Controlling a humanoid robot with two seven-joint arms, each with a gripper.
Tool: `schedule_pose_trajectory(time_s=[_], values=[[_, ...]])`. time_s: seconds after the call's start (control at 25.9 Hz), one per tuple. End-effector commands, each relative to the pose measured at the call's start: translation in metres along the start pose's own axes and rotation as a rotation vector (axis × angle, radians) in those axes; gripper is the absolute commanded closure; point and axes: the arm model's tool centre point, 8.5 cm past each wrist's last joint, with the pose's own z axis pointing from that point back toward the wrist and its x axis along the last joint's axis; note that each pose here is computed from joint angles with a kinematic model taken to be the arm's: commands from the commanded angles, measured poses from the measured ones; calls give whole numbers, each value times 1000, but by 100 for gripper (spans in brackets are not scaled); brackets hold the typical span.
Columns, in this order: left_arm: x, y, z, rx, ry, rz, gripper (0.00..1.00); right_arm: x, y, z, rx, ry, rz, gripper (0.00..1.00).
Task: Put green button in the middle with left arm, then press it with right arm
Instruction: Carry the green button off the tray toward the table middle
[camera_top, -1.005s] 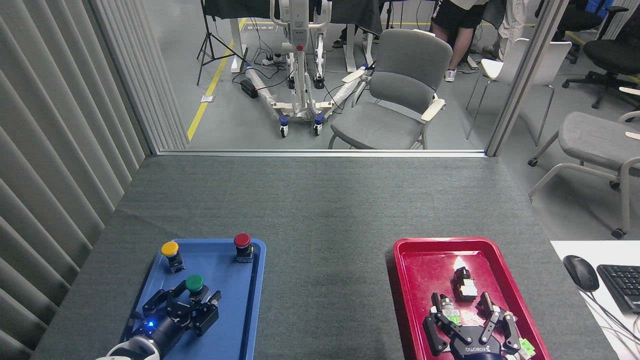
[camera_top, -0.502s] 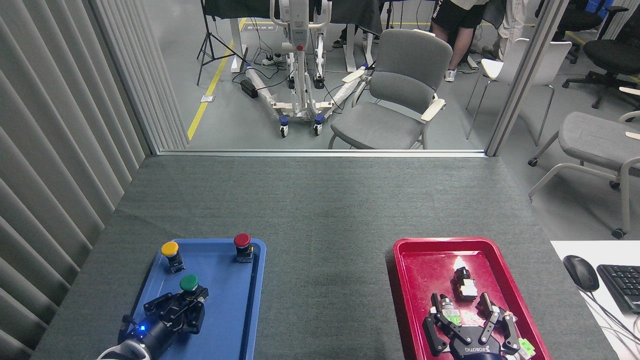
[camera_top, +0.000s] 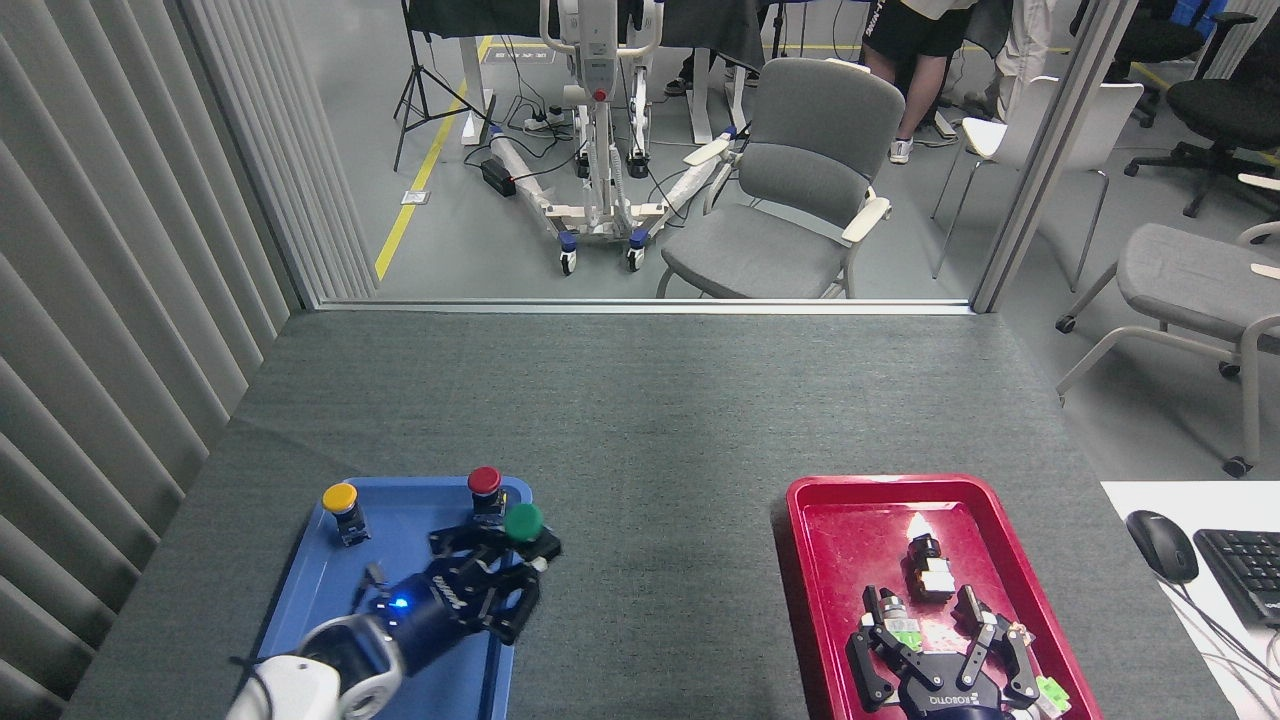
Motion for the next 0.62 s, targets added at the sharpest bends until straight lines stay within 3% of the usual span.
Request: schedule_pose_trajectory(time_s=[0.0, 0.12, 0.31, 0.39, 0.5, 0.58], values=[[42, -9, -44, -78, -133, 14, 100, 0, 0, 0, -3, 0, 0, 16], [59, -30, -58, -118, -144, 82, 100, 0, 0, 0, -4, -2, 0, 35], [64, -45, -72, -181, -141, 75, 100, 1, 0, 1, -5, -6, -1, 49], [62, -49, -72, -193, -115, 77, 100, 4, -1, 1, -17, -17, -2, 64], [56, -55, -70, -209, -57, 72, 100, 14, 0, 1, -17, -83, -14, 99], [51, -60, -67, -210, -9, 72, 100, 23, -1, 2, -18, -145, -27, 100]])
